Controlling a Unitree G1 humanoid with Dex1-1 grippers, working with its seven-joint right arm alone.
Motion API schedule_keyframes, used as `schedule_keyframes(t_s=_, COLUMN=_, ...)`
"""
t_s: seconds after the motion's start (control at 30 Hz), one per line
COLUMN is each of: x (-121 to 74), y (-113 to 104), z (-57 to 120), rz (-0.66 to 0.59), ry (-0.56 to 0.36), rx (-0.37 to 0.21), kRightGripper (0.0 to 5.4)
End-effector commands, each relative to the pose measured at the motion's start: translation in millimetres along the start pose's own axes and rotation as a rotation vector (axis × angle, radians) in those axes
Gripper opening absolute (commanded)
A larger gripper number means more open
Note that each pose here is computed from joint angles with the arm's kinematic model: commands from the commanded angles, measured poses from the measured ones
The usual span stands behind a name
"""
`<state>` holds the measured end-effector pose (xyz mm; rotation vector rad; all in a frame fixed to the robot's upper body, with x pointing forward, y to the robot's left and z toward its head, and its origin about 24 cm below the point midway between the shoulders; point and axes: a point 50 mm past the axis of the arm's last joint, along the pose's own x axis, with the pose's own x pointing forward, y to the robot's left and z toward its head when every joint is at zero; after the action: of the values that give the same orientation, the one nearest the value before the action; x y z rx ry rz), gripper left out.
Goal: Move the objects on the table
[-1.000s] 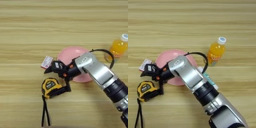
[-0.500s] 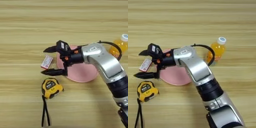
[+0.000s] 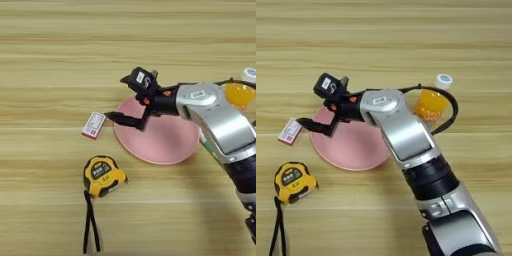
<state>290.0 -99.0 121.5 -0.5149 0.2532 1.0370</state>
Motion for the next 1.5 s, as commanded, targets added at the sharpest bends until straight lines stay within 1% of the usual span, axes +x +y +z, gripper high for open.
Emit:
schedule_keyframes(t_s=0.03, x=-10.3, y=-15, z=15.6, rz=-0.096, ry=-0.012, rx=-0.163, kRightGripper=5.38)
schedule_keyframes(t_s=0.2, x=-14.2, y=-16, z=3.8, rz=-0.093, ry=0.059, rx=-0.223, kRightGripper=5.38)
schedule_keyframes(t_s=0.37, x=-14.8, y=-16, z=-8.4, rz=-0.078, ry=0.120, rx=-0.250, kRightGripper=5.38)
schedule_keyframes(t_s=0.53, x=-13.6, y=-20, z=-19.5, rz=-0.084, ry=0.163, rx=-0.254, kRightGripper=5.38)
schedule_keyframes(t_s=0.73, x=-9.2, y=-19, z=-30.8, rz=-0.071, ry=0.205, rx=-0.268, kRightGripper=5.38)
schedule_keyframes(t_s=0.97, x=-2.6, y=-13, z=-36.3, rz=-0.031, ry=0.216, rx=-0.269, kRightGripper=5.38)
schedule_keyframes(t_s=1.03, x=1.4, y=-9, z=-36.5, rz=-0.007, ry=0.207, rx=-0.258, kRightGripper=5.38)
schedule_keyframes(t_s=1.1, x=5.6, y=-5, z=-35.2, rz=0.026, ry=0.191, rx=-0.233, kRightGripper=5.38)
schedule_keyframes(t_s=1.23, x=13.0, y=-1, z=-32.7, rz=0.055, ry=0.180, rx=-0.232, kRightGripper=5.38)
schedule_keyframes(t_s=1.3, x=17.1, y=3, z=-31.3, rz=0.079, ry=0.167, rx=-0.215, kRightGripper=5.38)
schedule_keyframes(t_s=1.4, x=24.5, y=9, z=-28.4, rz=0.130, ry=0.127, rx=-0.133, kRightGripper=5.38)
schedule_keyframes(t_s=1.5, x=31.1, y=11, z=-27.3, rz=0.158, ry=0.098, rx=-0.051, kRightGripper=5.38)
